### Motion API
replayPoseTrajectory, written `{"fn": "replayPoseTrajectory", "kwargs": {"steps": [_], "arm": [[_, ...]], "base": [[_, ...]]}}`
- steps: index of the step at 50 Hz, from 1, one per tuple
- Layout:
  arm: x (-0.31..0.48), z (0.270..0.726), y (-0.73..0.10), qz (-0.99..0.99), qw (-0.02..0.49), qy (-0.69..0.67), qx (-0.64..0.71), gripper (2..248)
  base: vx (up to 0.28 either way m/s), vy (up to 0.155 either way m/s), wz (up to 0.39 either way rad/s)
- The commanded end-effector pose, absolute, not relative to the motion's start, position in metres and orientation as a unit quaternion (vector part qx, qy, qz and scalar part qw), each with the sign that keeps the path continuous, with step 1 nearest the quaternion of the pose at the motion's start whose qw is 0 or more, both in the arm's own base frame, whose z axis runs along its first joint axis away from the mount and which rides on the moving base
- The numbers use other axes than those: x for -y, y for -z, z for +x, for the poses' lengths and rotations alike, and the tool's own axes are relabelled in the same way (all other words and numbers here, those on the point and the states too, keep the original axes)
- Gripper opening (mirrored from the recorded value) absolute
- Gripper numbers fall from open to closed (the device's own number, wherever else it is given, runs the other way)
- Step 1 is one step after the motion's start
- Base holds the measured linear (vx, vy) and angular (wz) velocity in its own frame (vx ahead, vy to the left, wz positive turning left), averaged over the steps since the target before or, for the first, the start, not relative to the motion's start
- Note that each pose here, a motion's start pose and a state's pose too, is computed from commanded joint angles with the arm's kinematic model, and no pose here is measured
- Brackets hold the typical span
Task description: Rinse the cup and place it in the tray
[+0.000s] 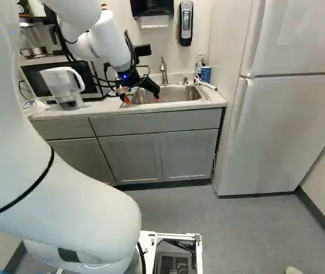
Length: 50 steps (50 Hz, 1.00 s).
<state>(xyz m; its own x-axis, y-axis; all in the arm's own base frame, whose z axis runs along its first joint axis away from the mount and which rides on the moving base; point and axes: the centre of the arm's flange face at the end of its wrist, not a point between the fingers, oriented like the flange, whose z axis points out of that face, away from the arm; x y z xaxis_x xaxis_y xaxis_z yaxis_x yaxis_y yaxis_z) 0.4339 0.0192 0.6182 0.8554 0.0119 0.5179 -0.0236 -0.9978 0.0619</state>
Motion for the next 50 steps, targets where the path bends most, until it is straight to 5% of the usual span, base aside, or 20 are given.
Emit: {"fn": "replayPoseTrajectory", "kwargs": {"steps": [50], "arm": [[-0.019,0.432,-0.606,0.959,0.028,-0.281,0.0,247]], "base": [[0.0,0.0,0.0]]}}
